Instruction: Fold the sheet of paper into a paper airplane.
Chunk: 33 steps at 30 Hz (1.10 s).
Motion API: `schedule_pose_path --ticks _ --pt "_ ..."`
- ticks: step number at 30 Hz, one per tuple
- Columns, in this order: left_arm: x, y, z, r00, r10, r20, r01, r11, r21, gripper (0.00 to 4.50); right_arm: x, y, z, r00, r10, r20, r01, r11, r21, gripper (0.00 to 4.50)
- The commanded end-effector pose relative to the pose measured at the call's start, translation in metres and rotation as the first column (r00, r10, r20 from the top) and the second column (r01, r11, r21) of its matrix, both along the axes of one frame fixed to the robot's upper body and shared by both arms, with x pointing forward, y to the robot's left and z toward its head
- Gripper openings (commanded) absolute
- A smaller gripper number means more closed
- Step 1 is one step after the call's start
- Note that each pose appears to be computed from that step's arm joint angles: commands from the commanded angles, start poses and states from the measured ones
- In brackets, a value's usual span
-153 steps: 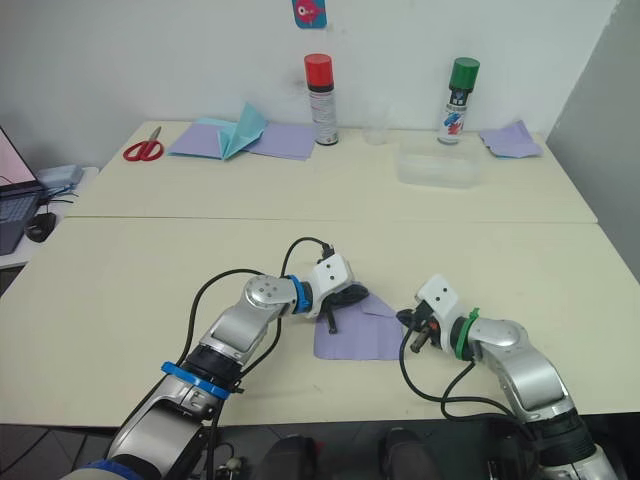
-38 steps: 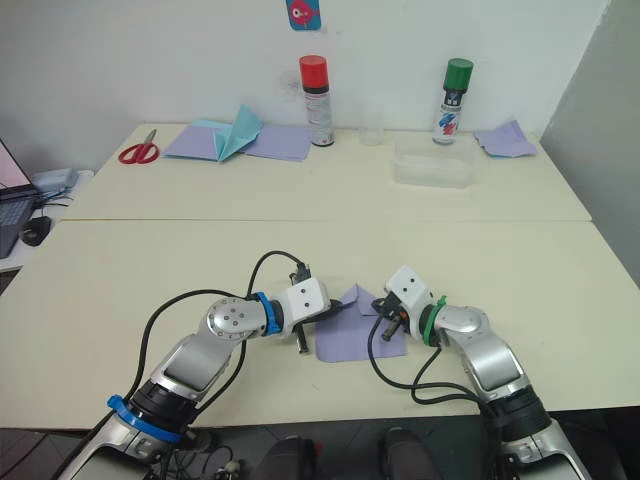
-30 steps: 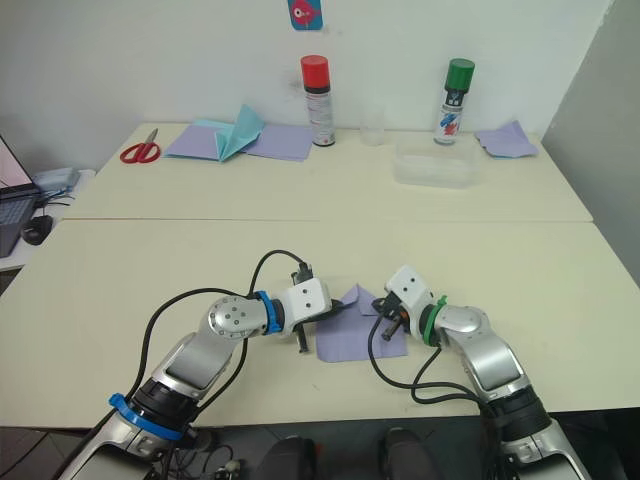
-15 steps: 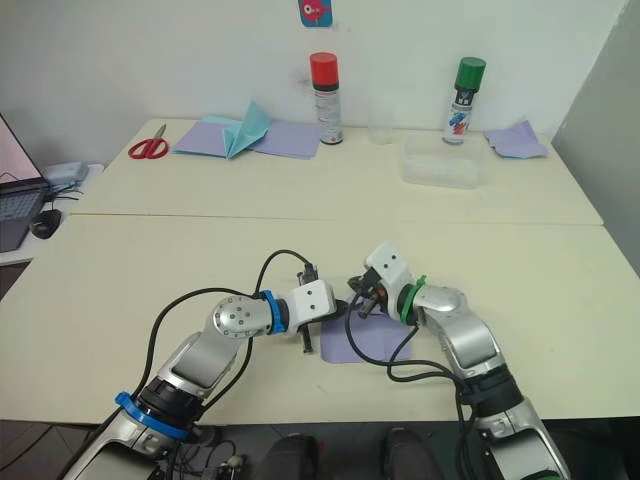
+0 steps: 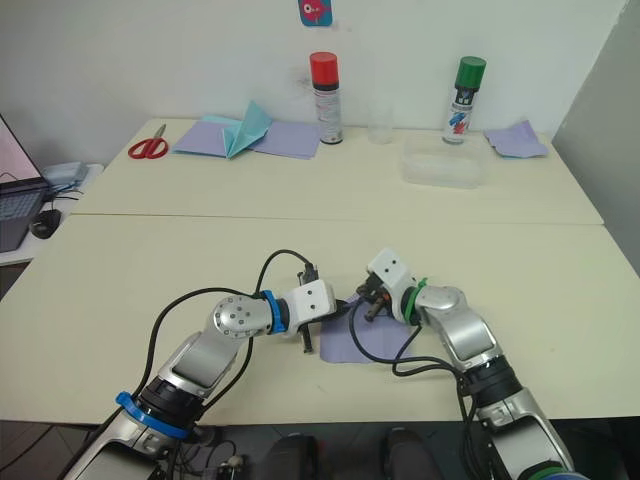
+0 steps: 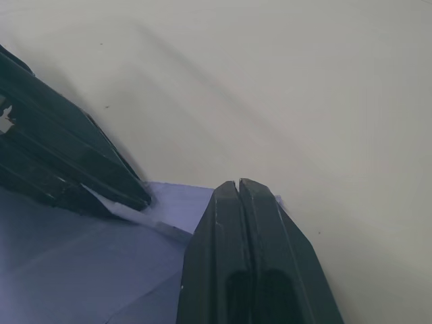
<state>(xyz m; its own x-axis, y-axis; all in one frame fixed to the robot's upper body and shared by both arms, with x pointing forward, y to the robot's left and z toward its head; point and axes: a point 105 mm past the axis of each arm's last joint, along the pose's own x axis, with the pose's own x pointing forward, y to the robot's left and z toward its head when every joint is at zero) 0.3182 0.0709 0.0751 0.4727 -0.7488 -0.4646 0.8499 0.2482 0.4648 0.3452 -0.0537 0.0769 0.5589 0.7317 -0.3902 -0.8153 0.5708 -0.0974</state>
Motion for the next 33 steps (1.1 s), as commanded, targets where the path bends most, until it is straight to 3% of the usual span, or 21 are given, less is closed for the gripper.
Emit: schedule_pose_path --ticks 1,10,13,18,24,28,33 --pt "-0.002 0.003 -0.012 1.0 -0.013 -0.016 0.014 0.999 0.052 0.03 -0.004 -0.002 -0.013 0.999 -0.007 -0.033 0.007 1.0 -0.004 0.0" --pt "-0.008 0.001 0.0 0.995 -0.104 -0.008 0.104 0.994 0.041 0.03 -0.007 -0.007 -0.027 0.998 -0.036 -0.06 0.036 0.999 -0.003 0.0" --pt "-0.013 0.001 0.007 0.991 -0.134 -0.004 0.134 0.99 0.037 0.77 -0.008 -0.006 -0.027 0.997 -0.037 -0.06 0.037 0.999 -0.001 0.0" --pt "-0.028 0.015 0.039 0.986 -0.134 -0.096 0.124 0.986 -0.107 2.36 -0.007 -0.005 -0.026 0.998 -0.031 -0.057 0.031 1.0 0.0 0.0" --pt "-0.013 0.054 0.06 0.977 0.034 -0.209 -0.091 0.959 -0.27 4.26 -0.008 -0.004 -0.025 0.998 -0.02 -0.052 0.02 1.0 -0.001 0.0" --pt "-0.004 0.051 0.067 0.971 0.073 -0.229 -0.155 0.918 -0.364 4.09 -0.014 -0.003 -0.026 0.998 0.0 -0.056 -0.001 1.0 -0.006 0.0" --pt "0.003 0.031 0.062 0.97 0.082 -0.228 -0.17 0.9 -0.402 2.69 -0.017 -0.005 -0.029 0.998 0.002 -0.059 -0.003 1.0 -0.015 0.0"
